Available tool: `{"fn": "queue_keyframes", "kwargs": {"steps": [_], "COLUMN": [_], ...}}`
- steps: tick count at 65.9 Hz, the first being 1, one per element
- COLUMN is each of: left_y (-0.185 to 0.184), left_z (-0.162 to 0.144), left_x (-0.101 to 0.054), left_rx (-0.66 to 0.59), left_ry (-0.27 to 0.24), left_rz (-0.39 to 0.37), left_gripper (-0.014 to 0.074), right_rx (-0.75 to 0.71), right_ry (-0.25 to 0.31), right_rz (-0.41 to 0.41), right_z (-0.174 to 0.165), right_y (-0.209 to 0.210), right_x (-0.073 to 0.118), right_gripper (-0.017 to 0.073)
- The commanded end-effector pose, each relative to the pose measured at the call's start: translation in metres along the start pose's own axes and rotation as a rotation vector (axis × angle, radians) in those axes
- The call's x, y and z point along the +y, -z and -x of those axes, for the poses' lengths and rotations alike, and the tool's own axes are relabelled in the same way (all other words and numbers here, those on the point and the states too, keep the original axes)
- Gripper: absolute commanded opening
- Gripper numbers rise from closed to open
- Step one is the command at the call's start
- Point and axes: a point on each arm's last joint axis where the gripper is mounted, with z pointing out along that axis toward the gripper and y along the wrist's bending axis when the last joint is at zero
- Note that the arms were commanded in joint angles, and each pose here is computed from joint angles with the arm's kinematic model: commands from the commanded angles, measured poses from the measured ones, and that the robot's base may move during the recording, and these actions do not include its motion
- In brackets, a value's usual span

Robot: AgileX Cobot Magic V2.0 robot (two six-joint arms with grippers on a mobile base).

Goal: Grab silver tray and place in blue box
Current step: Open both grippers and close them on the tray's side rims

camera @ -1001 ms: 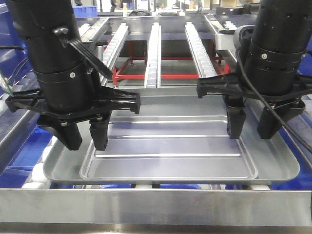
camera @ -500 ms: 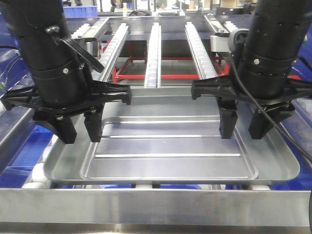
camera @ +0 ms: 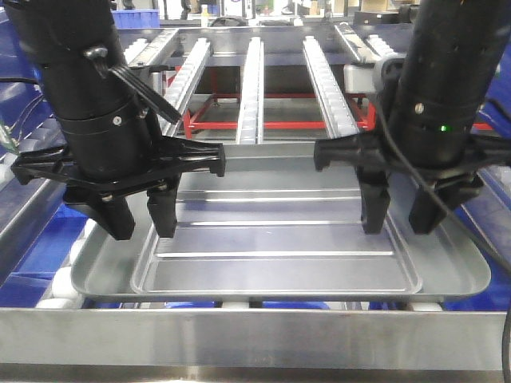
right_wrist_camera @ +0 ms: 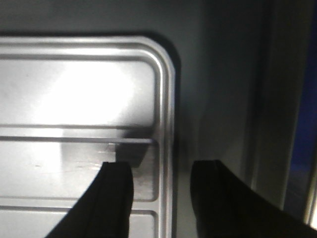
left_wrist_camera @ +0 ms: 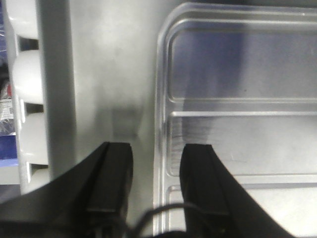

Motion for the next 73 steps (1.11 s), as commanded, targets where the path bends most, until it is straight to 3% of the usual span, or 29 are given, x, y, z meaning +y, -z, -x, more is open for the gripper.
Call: {"fn": "queue_keyframes", "kwargs": {"steps": [1,33,73], "left_y": [0.019,0.017,0.004], "left_z": [0.011,0.010,0.005], "left_x": [-0.006,-0.006,-0.006], "left_rx": [-0.079,-0.072,-0.016], "left_ry": [0.005,0.006,0.021], "left_rz": [-0.052,-0.048,-0.022], "left_gripper": [0.0179,0.0179,0.0179], "right_rx": [-0.079,-0.046,-0.069], "right_ry": [0.010,0.019,0.027], "right_rz": [0.031,0.006,0.037], "right_z": [0.012,0.008,0.000], "right_y": [0.016,0.014,0.003], "right_x": [0.001,-0.001,-0.003], "right_gripper": [0.0402,0.0380,0.0380]}}
